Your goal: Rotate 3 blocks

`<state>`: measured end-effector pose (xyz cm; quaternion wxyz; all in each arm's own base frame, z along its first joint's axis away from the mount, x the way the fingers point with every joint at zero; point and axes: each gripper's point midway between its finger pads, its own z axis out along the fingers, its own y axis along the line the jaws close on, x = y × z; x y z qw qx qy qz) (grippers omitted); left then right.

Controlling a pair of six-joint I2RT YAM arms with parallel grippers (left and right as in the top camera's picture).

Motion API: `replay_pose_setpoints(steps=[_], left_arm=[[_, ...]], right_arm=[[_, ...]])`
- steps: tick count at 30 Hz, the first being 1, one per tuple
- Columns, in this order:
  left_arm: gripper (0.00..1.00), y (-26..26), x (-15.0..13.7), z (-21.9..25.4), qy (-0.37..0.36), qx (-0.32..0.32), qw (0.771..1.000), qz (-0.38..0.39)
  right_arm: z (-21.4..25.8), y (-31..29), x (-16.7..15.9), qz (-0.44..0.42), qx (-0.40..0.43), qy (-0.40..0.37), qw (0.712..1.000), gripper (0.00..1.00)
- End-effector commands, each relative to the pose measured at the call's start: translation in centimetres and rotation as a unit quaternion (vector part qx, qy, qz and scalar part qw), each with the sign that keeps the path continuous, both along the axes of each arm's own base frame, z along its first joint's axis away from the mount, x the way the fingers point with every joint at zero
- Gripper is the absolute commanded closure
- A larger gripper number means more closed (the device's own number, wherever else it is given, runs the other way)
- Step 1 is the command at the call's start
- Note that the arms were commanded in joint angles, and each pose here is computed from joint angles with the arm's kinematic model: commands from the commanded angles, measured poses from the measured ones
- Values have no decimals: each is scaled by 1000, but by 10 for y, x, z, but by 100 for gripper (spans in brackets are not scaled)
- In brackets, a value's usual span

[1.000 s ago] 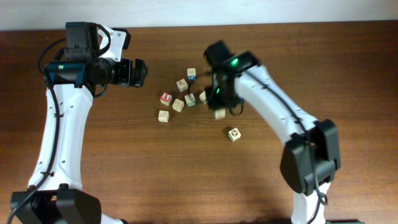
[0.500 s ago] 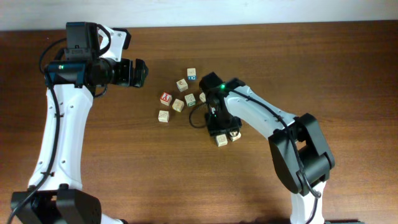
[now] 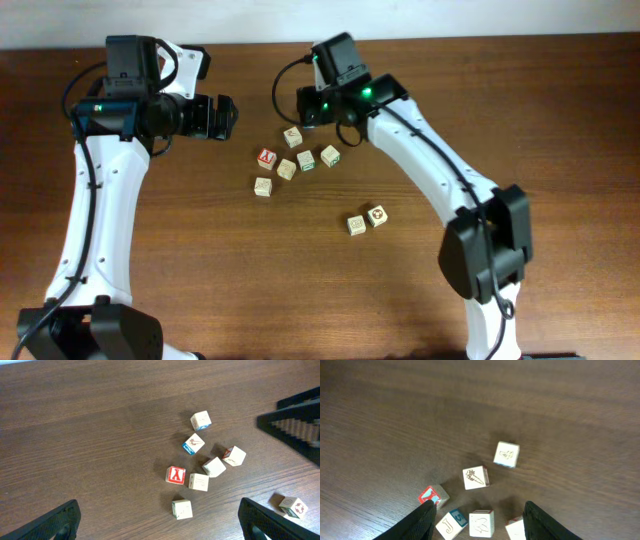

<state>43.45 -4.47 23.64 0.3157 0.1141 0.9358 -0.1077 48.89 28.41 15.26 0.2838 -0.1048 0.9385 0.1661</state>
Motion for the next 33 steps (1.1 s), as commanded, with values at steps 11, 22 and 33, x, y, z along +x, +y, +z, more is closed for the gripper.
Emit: replay_pose_setpoints(steps=[11, 22, 33], left_arm=[[1, -1, 3, 8, -14, 0, 1000, -8], [1, -1, 3, 8, -14, 0, 1000, -8], [1, -1, 3, 8, -14, 0, 1000, -8]], right_arm=[[-130, 45, 7, 102, -71, 8, 992, 44], [-110, 42, 25, 89, -82, -38, 992, 79], [45, -50, -122, 33, -75, 140, 987, 79]])
